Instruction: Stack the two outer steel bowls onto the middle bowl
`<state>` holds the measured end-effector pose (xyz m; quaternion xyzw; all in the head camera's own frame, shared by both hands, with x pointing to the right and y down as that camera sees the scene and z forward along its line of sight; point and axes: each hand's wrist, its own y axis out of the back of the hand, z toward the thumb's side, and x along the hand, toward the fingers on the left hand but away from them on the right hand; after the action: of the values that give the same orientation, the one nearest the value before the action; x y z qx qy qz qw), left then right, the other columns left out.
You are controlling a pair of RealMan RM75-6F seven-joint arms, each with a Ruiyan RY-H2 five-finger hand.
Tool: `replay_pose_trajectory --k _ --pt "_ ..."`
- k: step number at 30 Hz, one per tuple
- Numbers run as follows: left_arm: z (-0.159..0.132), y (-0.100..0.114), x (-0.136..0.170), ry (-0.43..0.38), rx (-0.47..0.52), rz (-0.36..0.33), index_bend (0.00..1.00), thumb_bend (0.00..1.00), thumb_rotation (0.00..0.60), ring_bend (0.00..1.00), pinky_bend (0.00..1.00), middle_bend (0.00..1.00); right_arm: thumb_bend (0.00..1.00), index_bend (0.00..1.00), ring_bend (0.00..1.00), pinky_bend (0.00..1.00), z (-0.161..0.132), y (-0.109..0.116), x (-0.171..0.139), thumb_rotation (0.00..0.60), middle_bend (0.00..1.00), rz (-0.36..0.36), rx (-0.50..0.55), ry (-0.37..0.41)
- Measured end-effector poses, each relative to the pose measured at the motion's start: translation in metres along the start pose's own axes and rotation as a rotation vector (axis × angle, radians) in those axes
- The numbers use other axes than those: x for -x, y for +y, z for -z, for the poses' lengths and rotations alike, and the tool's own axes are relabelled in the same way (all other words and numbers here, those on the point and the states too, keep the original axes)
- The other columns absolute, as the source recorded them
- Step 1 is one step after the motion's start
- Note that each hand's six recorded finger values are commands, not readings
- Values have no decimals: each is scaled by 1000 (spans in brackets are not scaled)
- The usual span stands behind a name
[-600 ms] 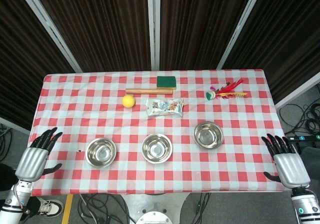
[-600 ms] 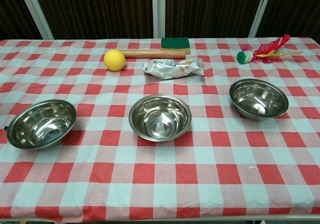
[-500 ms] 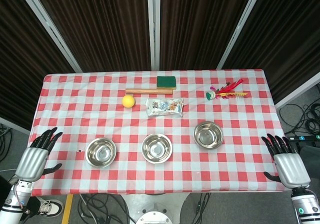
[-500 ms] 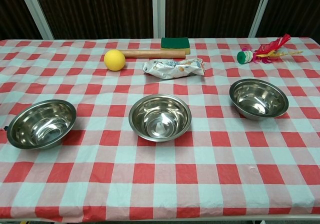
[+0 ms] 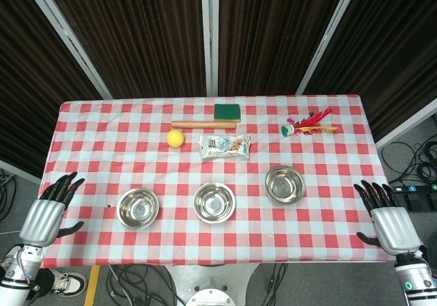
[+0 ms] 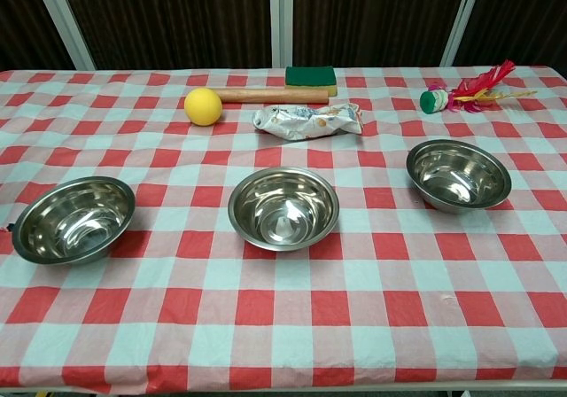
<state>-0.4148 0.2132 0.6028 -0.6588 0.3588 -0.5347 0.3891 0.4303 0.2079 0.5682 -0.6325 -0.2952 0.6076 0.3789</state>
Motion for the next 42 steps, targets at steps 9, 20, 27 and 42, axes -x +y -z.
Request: replay_pose_trajectory --k 9,20,27,42 --pt "-4 0 -1 -18 3 -11 146 0 600 96 217 134 48 87 117 119 -25 5 32 600 169 11 -73 102" --pt "-1 9 0 -13 12 -42 146 0 599 96 217 135 63 177 173 173 -100 -30 100 600 213 -115 -205 306" --pt "3 9 0 -11 20 -41 146 0 600 96 217 135 65 204 172 175 -114 -60 118 600 237 -180 -235 311" --pt "13 7 -1 3 25 -30 146 0 600 96 217 135 140 305 234 249 -136 -90 147 600 310 -219 -246 323"
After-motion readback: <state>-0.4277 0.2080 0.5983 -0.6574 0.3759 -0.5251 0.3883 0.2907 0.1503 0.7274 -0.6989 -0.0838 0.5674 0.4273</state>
